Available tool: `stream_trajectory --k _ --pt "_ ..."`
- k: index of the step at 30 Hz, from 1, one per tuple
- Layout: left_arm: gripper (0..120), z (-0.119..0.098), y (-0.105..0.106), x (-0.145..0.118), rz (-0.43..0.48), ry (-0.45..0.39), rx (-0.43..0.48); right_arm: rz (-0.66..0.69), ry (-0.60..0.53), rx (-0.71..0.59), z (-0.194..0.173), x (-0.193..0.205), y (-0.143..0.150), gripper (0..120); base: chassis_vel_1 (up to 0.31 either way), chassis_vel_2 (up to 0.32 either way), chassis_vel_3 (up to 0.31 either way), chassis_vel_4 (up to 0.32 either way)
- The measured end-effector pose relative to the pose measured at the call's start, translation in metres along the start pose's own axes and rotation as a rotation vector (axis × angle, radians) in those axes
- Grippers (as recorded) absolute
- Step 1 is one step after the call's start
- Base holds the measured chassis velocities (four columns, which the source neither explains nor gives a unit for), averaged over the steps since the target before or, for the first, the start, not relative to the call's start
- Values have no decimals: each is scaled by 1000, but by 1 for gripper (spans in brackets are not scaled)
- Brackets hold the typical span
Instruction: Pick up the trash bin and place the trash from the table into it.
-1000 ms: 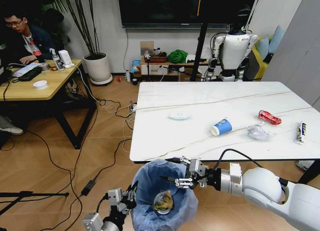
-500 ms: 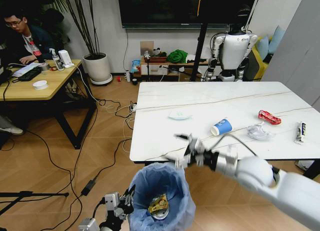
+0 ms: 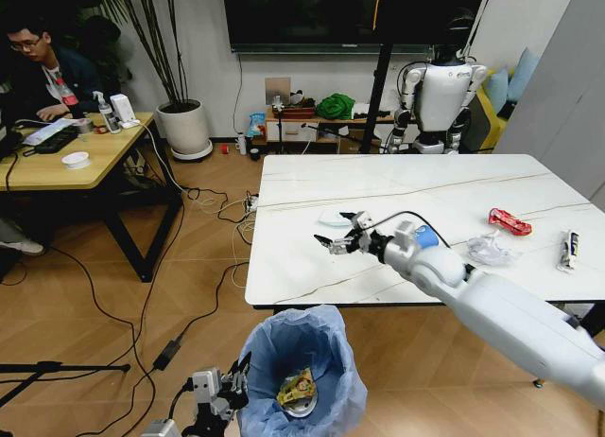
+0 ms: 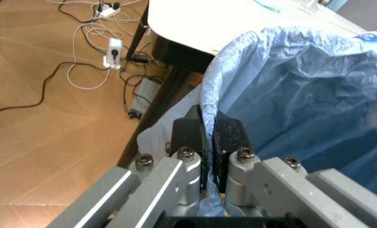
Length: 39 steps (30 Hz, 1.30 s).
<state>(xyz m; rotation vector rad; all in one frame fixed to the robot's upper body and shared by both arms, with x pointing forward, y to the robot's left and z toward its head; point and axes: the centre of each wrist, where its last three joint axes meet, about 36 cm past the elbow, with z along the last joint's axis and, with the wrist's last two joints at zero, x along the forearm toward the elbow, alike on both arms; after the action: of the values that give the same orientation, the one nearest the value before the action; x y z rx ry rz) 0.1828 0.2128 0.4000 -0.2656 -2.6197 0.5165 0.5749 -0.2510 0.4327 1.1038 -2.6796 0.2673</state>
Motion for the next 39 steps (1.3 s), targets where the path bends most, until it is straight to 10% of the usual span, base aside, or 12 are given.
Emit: stream_trajectory --k 25,39 --pt "0 -11 9 7 7 6 -28 116 177 69 26 -25 -89 100 0 0 0 0" --pt "0 -12 11 9 -10 -4 -23 78 185 75 33 -63 -82 93 0 0 0 0"
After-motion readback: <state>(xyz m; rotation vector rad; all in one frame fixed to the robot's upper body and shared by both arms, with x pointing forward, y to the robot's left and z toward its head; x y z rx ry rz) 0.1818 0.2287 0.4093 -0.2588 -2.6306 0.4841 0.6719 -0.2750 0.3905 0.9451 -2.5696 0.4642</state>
